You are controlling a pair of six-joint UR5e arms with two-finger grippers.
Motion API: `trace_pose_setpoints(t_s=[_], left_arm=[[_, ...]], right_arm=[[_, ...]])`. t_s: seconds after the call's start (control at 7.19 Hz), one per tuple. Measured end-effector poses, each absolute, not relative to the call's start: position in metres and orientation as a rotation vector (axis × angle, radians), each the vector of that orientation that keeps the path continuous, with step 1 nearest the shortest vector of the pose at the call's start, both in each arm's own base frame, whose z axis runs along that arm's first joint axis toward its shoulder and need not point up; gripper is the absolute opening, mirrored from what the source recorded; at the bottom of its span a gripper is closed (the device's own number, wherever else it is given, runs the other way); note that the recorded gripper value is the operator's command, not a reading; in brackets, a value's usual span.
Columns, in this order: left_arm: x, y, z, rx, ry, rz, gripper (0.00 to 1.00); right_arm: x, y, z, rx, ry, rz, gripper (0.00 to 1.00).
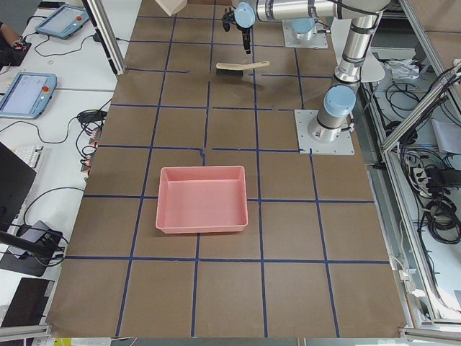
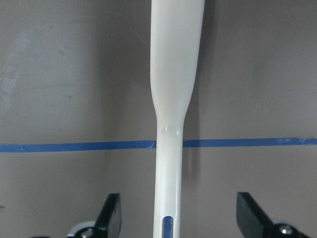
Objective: Sweep and dump trash in nearest bin
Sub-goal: 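Bring the emptied dustpan back with the right gripper while the left lays down the brush, then lower the dustpan onto the table beside the brush with the right gripper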
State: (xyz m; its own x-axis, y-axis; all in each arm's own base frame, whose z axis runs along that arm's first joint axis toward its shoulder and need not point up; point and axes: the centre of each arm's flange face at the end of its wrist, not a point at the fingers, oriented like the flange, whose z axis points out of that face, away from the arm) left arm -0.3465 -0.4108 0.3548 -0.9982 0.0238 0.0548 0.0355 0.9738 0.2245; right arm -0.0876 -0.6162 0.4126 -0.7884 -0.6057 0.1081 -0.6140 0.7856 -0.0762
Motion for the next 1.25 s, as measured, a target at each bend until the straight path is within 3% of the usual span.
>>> trace_pose_setpoints(t_s=[0.28,0.42,1.25], left_arm=[[-0.31,-0.445,0.412,-0.145,-3.055,-0.344,0.88],[-0.287,-0.458,0.432,-0.21,-3.055,-0.319,0.99],[-0.202,-0.49,0.482,-0.314,-3.106,-0.166,1.0]], right_arm=[[-0.035,-0.616,0.399,0.893,-2.949,0.145,0.0],[-0.009,-0.613,0.391,0.825,-2.984,0.128,0.0],[0.192,-0.566,0.36,0.534,-3.04,0.135,0.0]])
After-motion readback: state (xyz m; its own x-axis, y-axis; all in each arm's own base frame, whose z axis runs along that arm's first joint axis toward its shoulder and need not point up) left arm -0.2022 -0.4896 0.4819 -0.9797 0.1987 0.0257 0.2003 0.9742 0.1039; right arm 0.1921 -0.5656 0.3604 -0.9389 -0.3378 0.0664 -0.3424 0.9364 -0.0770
